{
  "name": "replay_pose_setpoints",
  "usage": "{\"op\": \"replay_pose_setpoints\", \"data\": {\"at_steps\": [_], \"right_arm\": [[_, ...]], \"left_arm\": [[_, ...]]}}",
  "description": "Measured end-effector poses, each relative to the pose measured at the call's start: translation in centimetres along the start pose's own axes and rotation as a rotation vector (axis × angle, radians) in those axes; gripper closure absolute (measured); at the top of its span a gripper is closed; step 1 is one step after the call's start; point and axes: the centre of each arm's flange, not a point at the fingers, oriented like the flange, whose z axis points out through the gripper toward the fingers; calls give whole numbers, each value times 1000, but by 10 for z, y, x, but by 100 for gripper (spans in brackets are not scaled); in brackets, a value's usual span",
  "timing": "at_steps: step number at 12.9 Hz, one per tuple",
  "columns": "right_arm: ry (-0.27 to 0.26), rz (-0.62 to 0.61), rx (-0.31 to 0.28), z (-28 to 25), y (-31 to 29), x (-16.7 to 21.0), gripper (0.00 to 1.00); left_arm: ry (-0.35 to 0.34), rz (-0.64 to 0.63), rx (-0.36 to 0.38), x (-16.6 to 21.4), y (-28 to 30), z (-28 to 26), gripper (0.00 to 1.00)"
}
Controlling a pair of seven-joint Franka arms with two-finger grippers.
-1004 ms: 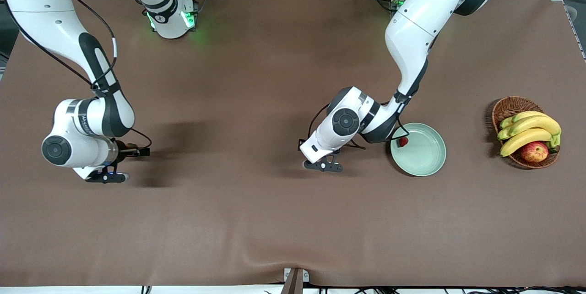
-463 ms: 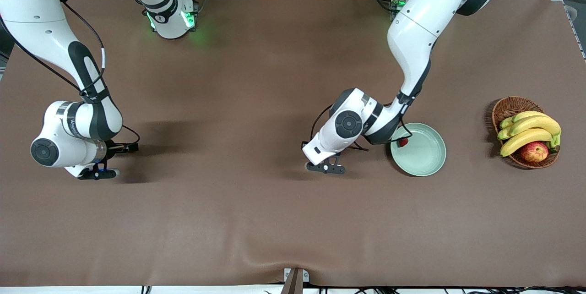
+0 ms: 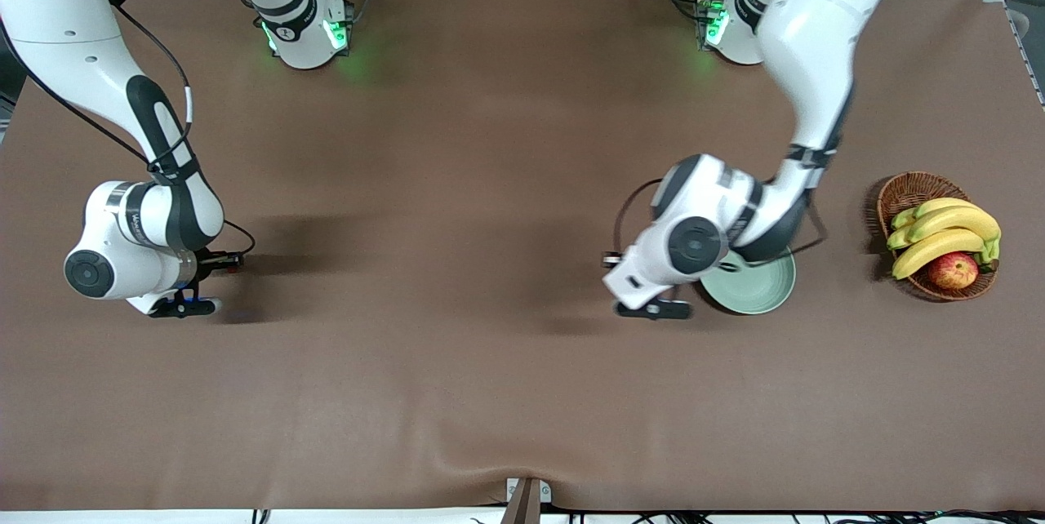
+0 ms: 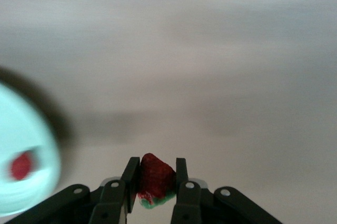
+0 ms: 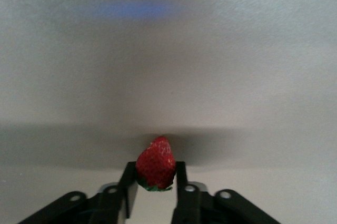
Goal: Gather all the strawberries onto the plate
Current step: 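Lower the second strawberry onto the plate and open the left gripper, then pass the last strawberry from the right gripper to the left gripper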
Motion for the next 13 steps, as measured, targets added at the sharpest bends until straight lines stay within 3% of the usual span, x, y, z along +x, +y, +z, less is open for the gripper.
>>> {"op": "replay_pose_setpoints", "data": {"at_steps": [2, 4, 6, 8, 11, 13], "right_arm": [[11, -20, -2, -6, -18, 5, 69], [51, 31, 39, -25, -70, 19, 69], [74, 131, 133, -43, -159, 26, 69], [63, 239, 254, -57, -267, 19, 69], [47, 383, 493, -60, -410, -5, 69], [89, 466, 639, -44, -464, -14, 69]], "left_arm": [[-21, 18, 65, 6, -52, -3, 68], [-44, 33, 110, 10, -94, 12, 68], [-57, 41, 173, 12, -124, 25, 68], [-68, 44, 199, 12, -134, 34, 68], [-72, 39, 200, 13, -138, 37, 41], [-66, 48, 196, 12, -132, 34, 19]]}}
